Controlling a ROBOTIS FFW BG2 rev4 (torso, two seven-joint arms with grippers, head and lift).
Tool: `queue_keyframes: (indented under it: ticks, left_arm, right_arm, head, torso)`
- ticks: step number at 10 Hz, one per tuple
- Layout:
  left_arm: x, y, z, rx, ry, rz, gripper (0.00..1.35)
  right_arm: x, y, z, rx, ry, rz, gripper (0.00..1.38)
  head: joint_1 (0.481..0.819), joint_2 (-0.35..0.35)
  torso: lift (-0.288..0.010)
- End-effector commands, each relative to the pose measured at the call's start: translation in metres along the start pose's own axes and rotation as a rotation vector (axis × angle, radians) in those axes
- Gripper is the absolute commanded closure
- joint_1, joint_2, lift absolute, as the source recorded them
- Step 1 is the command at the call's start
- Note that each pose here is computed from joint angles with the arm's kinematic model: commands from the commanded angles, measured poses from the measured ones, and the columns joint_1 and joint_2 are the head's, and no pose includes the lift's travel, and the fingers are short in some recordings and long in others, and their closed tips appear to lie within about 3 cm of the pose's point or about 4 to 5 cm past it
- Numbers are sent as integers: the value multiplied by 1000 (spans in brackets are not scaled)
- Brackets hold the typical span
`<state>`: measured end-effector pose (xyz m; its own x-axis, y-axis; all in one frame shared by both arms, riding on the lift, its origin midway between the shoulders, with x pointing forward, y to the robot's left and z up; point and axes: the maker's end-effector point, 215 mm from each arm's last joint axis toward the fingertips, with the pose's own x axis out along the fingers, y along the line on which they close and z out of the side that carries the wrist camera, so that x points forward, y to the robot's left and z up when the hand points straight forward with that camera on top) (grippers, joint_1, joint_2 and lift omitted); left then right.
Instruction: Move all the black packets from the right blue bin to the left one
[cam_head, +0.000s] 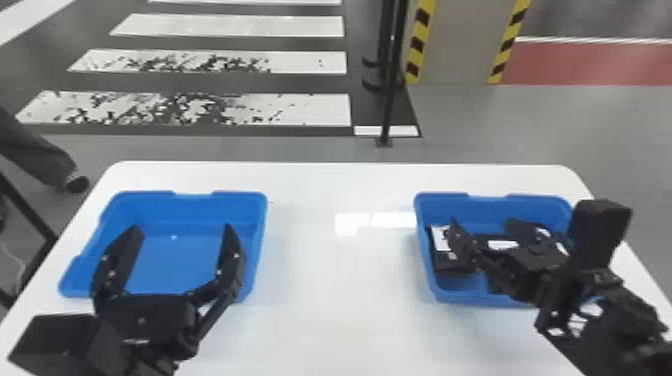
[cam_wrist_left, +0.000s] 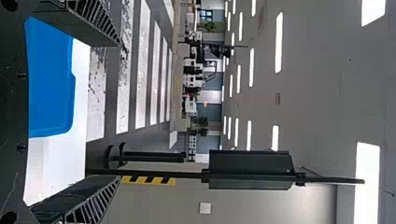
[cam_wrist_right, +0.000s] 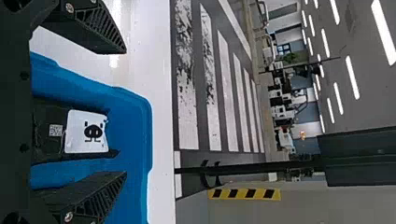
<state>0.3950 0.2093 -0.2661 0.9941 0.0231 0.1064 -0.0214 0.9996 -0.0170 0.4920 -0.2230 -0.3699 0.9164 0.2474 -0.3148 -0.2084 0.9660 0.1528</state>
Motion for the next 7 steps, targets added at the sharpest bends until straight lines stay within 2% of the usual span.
queue_keyframes:
  ticks: [1,2,3,7]
  left_arm:
    - [0,2,0,1,1,4,-2]
    - [0,0,0,0,1,-1,-2]
    - [0,-1,0,-1,-1,-2,-2]
    - [0,-1,0,-1,-1,-2,-2]
  right_arm:
    - [18,-15,-19,-8,59,-25,96]
    - [31,-25,-35,-3,98,-28,96]
    - [37,-33,-38,-19,104,-42,98]
    - [58,-47,-55,17,126,-43,144]
  head:
    - [695,-16]
    - [695,-22]
    - [695,-27]
    - [695,-48]
  torso:
    - [-140]
    - [-140]
    - [-140]
    - [-140]
